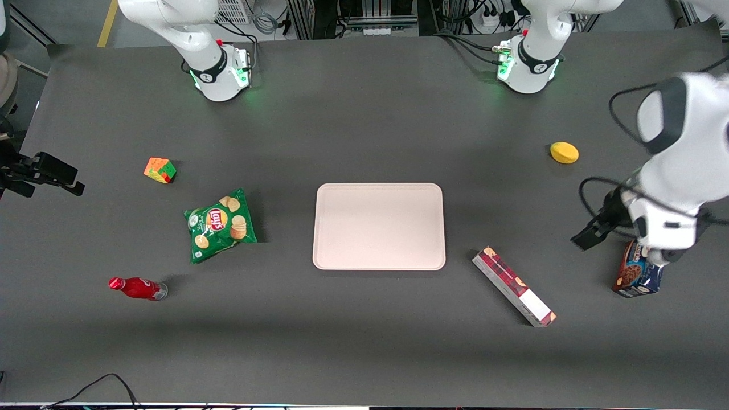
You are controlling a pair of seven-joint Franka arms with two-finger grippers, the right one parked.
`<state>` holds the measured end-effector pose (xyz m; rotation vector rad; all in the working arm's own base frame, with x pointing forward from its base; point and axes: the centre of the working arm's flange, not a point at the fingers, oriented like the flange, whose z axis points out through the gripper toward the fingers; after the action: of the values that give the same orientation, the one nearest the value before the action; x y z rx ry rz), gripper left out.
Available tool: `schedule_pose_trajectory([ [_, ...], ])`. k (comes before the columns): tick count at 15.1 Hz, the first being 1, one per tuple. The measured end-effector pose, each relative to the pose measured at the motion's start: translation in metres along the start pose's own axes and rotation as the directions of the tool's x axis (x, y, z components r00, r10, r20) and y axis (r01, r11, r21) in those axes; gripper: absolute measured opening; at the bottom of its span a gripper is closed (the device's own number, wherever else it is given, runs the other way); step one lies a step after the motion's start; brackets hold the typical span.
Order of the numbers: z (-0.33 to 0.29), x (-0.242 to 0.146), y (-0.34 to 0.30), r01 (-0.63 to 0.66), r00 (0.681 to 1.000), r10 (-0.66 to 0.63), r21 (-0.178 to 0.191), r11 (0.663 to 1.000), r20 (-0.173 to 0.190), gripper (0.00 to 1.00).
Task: Place red cookie box on tray
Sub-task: 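Move the open left gripper down over the red tartan box, then close the left gripper on the end of the red tartan box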
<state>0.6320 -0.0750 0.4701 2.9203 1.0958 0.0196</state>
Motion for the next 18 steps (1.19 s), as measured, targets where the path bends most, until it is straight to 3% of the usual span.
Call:
schedule_pose_trajectory([
  [9,0.166,0.019,0.056,0.013,0.998,-0.019,-0.08,0.997,-0.067,1.0],
  [18,0.225,0.01,0.086,0.058,0.997,-0.061,-0.072,0.996,-0.048,1.0],
])
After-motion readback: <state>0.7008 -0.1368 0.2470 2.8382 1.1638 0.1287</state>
